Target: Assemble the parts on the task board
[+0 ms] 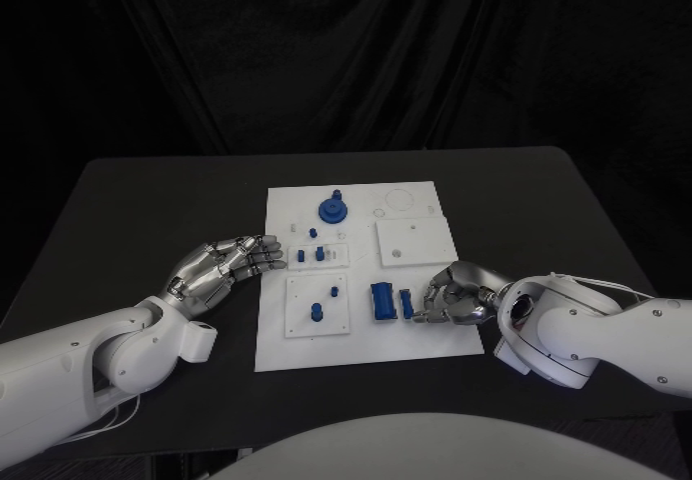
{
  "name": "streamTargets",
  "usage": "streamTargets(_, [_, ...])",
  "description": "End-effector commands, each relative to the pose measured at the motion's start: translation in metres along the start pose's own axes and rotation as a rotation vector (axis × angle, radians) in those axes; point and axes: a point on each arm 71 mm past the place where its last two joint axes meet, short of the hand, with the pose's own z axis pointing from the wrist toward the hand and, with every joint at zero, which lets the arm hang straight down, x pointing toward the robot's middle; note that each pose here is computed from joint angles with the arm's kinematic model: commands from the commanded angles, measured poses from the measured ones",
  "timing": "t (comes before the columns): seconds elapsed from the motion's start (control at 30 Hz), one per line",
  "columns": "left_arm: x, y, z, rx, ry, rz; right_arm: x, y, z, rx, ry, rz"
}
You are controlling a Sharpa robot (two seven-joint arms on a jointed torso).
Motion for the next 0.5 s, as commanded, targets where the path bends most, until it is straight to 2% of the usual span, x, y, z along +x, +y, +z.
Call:
streamTargets(0.03, [0.0016, 0.0003, 0.0, 0.008, 0.014, -0.011, 0.0005, -0.0013, 0.0008, 0.016, -0.007, -0.003])
streamTargets(0.5, [0.0018, 0.001, 0.0004, 0.007, 0.016, -0.013, 0.0003, -0.0018, 0.0077, 0.027, -0.015, -0.007])
